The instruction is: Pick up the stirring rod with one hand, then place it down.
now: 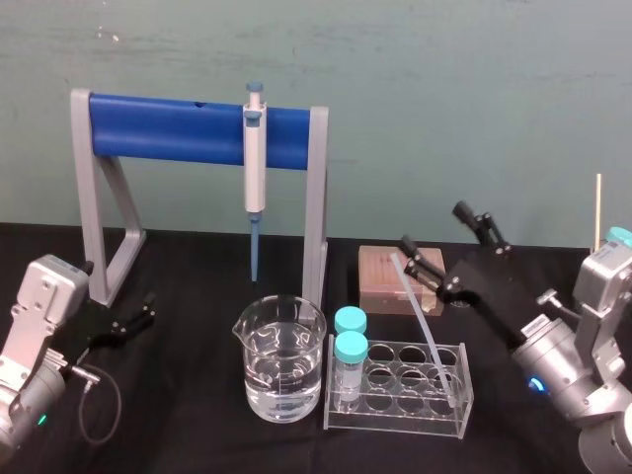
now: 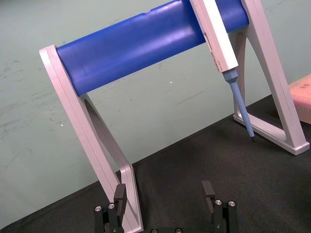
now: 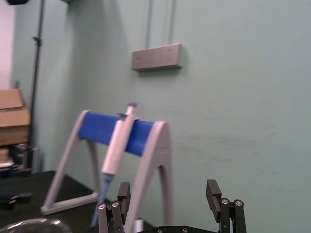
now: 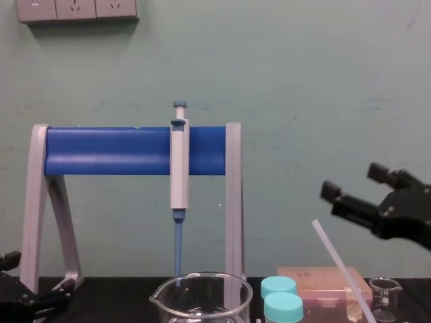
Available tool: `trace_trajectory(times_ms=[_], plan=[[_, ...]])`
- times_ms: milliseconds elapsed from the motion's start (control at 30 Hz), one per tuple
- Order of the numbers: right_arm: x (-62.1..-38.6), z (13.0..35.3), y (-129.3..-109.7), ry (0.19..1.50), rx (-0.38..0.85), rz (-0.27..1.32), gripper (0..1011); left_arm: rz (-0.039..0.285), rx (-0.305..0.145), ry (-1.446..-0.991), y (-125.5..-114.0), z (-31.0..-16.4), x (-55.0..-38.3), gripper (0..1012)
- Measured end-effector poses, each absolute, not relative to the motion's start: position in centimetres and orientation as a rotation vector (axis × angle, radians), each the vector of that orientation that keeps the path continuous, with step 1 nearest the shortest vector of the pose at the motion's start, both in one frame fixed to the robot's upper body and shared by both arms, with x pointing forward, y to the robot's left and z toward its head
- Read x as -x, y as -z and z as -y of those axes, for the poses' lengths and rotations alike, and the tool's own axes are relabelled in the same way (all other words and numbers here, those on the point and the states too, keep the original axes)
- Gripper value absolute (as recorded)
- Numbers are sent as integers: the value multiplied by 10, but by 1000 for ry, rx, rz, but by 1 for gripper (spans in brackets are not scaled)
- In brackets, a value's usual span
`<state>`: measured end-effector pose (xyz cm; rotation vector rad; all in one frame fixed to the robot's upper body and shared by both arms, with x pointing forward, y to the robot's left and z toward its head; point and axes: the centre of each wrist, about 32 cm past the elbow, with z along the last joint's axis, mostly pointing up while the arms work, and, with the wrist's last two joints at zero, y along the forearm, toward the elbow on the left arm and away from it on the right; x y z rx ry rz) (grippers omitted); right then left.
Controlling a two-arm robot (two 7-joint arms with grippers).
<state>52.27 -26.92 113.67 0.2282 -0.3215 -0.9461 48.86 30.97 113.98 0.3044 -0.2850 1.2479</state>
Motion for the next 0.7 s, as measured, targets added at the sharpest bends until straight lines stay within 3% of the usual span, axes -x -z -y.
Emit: trace_trajectory(times_ms=[433, 700], plan=[[-508, 290, -1141, 1147, -179, 252, 1002, 285, -304, -1248, -1140, -310, -489, 1000], [-497, 299, -1133, 1202, -46, 116, 1002, 285, -304, -1248, -1140, -310, -489, 1000]])
